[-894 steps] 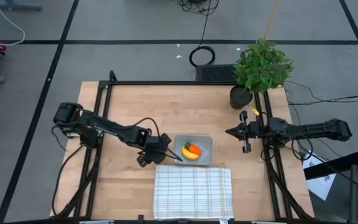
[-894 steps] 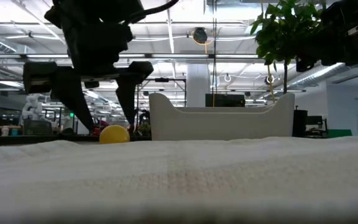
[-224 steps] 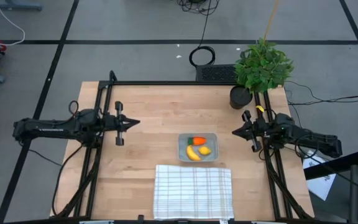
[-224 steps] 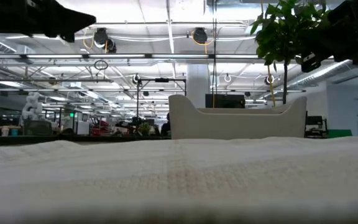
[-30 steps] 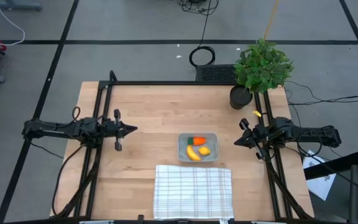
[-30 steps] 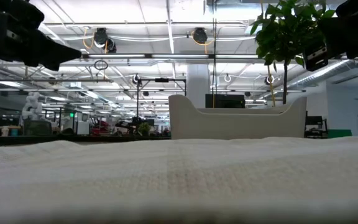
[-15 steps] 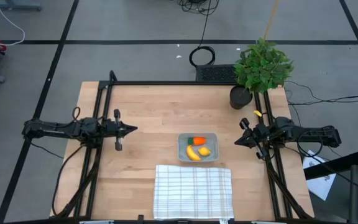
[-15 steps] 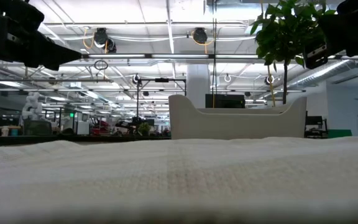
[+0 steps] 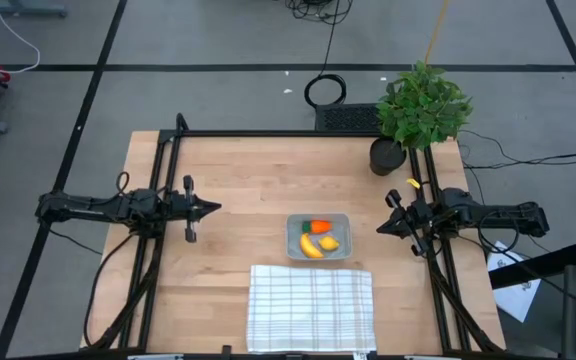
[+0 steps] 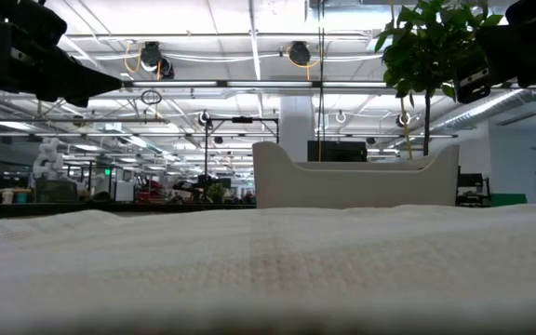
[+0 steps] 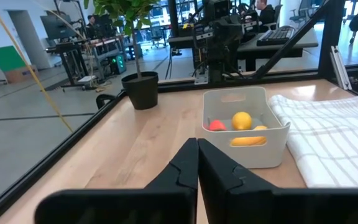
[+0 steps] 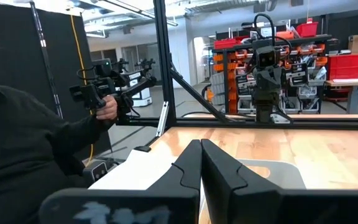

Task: Pick and placing Produce into tupperware
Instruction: Return to Home Position

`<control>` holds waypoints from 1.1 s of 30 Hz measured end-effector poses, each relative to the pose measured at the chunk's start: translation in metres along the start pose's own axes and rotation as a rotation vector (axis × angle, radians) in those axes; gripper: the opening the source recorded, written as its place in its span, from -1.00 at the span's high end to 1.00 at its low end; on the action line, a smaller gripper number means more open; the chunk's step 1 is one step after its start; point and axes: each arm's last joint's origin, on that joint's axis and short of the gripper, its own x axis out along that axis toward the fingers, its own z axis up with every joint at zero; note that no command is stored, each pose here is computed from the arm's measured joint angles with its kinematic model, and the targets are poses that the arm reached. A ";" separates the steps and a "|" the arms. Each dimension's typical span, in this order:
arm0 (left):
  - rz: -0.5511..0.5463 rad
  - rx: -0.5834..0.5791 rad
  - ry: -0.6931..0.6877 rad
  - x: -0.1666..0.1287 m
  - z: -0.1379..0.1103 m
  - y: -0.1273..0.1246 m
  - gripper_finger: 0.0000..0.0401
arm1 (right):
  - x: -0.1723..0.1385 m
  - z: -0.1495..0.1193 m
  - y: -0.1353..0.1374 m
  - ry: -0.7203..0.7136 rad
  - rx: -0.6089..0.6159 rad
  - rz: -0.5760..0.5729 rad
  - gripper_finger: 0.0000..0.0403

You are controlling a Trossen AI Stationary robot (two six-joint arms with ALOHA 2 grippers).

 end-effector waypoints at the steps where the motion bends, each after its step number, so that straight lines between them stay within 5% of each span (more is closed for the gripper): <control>1: 0.000 0.004 0.000 0.000 0.000 0.000 0.95 | 0.000 0.000 0.000 0.000 0.000 0.000 1.00; 33: 0.000 0.006 -0.001 0.000 0.000 0.000 0.90 | 0.000 0.000 0.000 -0.002 -0.035 0.001 1.00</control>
